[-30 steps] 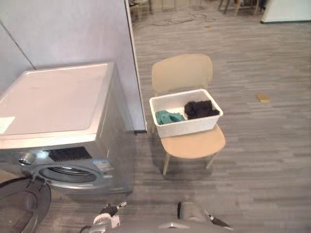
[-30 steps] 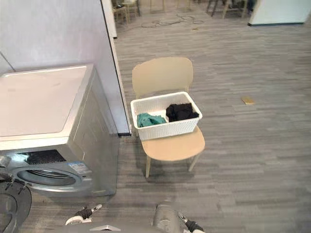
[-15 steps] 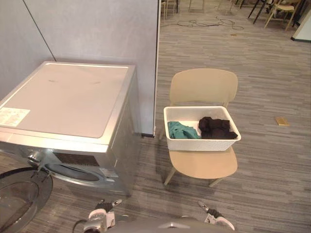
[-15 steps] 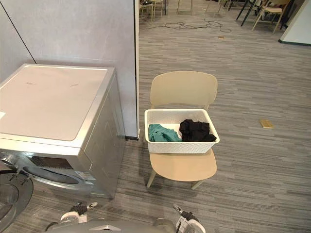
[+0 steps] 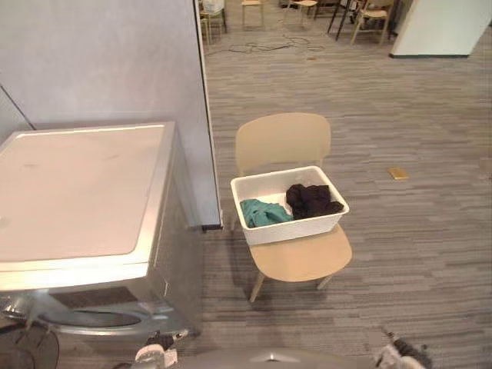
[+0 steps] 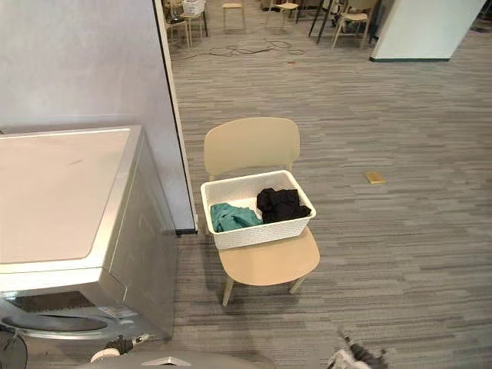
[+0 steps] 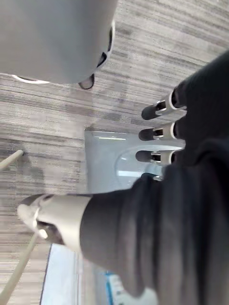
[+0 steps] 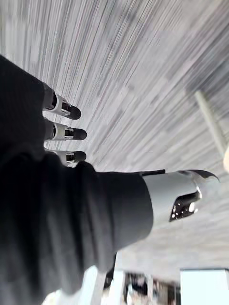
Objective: Pick up the laundry basket with both hands and put the clothes into the washing machine.
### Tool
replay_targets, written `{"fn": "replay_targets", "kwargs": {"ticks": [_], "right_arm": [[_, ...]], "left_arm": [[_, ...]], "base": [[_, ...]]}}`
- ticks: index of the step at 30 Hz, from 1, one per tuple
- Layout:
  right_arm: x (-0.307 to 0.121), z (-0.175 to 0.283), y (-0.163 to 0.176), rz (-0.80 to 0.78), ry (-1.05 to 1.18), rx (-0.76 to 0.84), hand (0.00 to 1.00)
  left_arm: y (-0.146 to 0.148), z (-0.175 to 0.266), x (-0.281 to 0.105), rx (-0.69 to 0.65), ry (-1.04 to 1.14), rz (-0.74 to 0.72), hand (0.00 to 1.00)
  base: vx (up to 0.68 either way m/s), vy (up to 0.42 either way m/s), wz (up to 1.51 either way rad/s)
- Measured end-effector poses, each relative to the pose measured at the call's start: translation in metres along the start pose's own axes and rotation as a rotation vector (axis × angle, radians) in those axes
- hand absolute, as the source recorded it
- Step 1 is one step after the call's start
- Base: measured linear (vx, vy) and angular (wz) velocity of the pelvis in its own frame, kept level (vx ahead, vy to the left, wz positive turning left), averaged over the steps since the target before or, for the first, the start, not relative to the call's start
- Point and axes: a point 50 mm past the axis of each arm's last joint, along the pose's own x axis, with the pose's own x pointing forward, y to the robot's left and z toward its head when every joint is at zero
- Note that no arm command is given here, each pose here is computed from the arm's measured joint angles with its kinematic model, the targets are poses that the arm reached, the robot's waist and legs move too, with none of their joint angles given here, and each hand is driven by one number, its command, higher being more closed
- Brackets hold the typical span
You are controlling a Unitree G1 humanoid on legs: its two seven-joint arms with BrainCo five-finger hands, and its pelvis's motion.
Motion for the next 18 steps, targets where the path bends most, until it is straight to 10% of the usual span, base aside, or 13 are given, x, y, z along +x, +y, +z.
{"fn": "replay_targets", "kwargs": {"ticks": [18], "right_arm": [[-0.045, 0.194, 0.151, 0.489, -0.9, -0.573, 0.0]], "left_arm": [[-0.002, 0.03, 0.0, 0.266, -0.137, -0.064, 0.0]], "base": [[-0.05, -0.023, 0.28]]}}
